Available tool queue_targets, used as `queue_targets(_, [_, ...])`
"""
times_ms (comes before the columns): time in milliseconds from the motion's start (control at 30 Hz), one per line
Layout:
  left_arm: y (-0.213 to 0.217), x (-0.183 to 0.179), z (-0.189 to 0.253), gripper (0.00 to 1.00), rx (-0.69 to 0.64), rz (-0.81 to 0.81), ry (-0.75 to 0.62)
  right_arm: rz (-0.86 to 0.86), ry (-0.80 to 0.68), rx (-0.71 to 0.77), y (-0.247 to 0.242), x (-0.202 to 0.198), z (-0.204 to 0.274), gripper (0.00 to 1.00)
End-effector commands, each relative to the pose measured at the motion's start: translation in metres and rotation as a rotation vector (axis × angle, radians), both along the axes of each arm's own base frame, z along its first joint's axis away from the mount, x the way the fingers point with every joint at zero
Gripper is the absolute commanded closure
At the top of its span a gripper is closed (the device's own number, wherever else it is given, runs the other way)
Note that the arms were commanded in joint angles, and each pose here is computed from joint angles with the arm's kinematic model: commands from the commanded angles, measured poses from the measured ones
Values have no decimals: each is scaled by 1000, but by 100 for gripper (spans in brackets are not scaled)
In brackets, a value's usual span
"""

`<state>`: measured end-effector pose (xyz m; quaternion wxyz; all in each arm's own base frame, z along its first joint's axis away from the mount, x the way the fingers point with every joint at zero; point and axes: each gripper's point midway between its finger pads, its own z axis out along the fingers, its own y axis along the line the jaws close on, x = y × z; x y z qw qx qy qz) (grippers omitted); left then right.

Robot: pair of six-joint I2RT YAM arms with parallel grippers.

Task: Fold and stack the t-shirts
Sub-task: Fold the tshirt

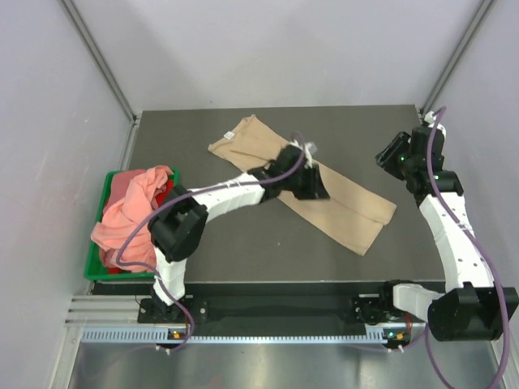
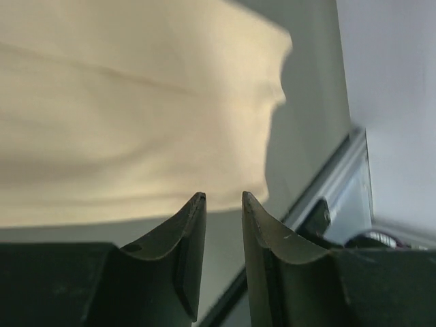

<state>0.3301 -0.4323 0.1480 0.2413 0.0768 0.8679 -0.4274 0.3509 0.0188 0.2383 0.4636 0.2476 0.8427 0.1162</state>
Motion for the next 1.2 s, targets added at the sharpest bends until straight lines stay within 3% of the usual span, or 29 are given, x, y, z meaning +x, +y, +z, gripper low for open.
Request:
queue_targets(0, [-36,-27,16,67,-83,-22,3,3,-25,-7,-2,-10,19,59])
queue_targets(133, [-76,-87,-1,64,-66,-116,13,-33,-20,-23,-16,-19,22,59])
queue_targets(233, [-92,-110,-22,65,-49,-164,36,-43,-45,-27,-20,-26,32,59])
queue_targets(367, [-120,-125,-24,72,-127,-229,54,-48,-102,-26,-22,-34,50,59])
queue_targets(567, [-141,-135,-54,77,-79,-258,59,-44,-120,-25,-22,-37,56,59])
queue_targets(900, [-142,-154,-100,80,-24,-285,121,-39,-99,-29,-22,-33,42,59])
queue_targets(1167, [-111,-167,-130,81,108,-241,140,-41,-80,-29,-24,-30,34,59])
